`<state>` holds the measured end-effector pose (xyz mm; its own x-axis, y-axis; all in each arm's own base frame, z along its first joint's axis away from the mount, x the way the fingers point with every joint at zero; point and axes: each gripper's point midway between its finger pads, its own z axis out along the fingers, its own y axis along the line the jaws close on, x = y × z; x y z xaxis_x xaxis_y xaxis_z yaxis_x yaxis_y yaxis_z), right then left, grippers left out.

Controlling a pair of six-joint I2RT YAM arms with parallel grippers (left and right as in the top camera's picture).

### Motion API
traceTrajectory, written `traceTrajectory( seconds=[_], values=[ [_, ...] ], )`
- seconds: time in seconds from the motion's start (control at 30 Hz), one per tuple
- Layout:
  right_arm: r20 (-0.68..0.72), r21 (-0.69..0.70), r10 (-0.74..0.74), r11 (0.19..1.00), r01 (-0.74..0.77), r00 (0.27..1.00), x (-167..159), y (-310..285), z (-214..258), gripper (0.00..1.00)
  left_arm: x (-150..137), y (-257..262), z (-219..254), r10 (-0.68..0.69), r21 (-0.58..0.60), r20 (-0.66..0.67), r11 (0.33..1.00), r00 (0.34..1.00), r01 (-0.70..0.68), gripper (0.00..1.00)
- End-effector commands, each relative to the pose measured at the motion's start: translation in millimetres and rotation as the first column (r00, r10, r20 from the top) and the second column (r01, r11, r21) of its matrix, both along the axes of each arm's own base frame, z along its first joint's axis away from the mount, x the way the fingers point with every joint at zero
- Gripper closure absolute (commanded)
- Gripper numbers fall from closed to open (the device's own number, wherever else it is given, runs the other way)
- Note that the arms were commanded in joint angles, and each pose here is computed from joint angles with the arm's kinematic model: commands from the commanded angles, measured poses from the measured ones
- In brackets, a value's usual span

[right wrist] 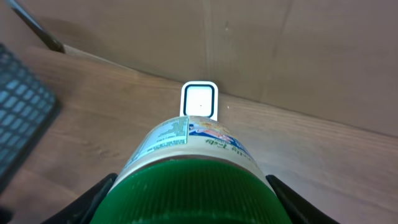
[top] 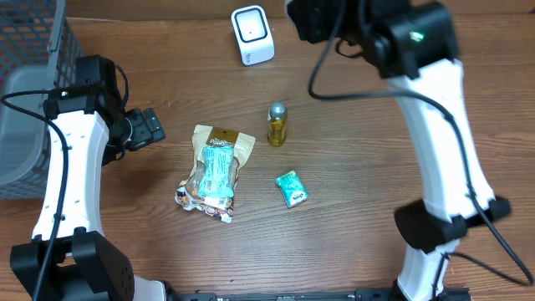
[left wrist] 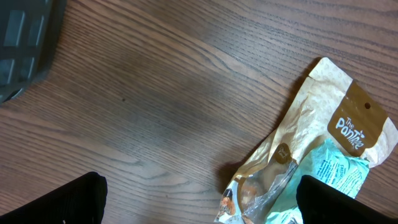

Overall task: Scan the item barcode
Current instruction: 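Carry the pack up and back toward the white barcode scanner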

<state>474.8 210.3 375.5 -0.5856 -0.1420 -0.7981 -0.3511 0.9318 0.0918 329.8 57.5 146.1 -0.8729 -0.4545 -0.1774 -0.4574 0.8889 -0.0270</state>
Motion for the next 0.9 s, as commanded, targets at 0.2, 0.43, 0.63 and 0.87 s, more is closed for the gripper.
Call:
traceTrajectory(
  seconds=[0.2, 0.43, 0.63, 0.87],
  values=[
    [0.032, -0.006, 0.001, 1.000, -0.001, 0.999, 69.6, 26.3, -57.3, 0.96, 1.2, 0.5, 1.5, 0.000, 0.004, 0.005, 1.000, 1.000, 0.000, 0.00],
    [0.006, 0.008, 0.032, 0.999, -0.032, 0.999, 105.6, 49.1, -116.6, 0.96, 1.2, 0.5, 1.5, 0.000, 0.004, 0.005, 1.000, 1.000, 0.000, 0.00],
    [-0.013, 0.042, 0.085, 0.996, -0.084, 0.996, 123.9, 69.3, -159.6, 0.96, 1.2, 0.5, 1.5, 0.000, 0.004, 0.005, 1.000, 1.000, 0.000, 0.00],
    [0.014, 0.056, 0.092, 0.994, -0.092, 0.996, 146.6, 80.9, -196.4, 0.96, 1.2, 0.5, 1.5, 0.000, 0.004, 0.005, 1.000, 1.000, 0.000, 0.00]
  ],
)
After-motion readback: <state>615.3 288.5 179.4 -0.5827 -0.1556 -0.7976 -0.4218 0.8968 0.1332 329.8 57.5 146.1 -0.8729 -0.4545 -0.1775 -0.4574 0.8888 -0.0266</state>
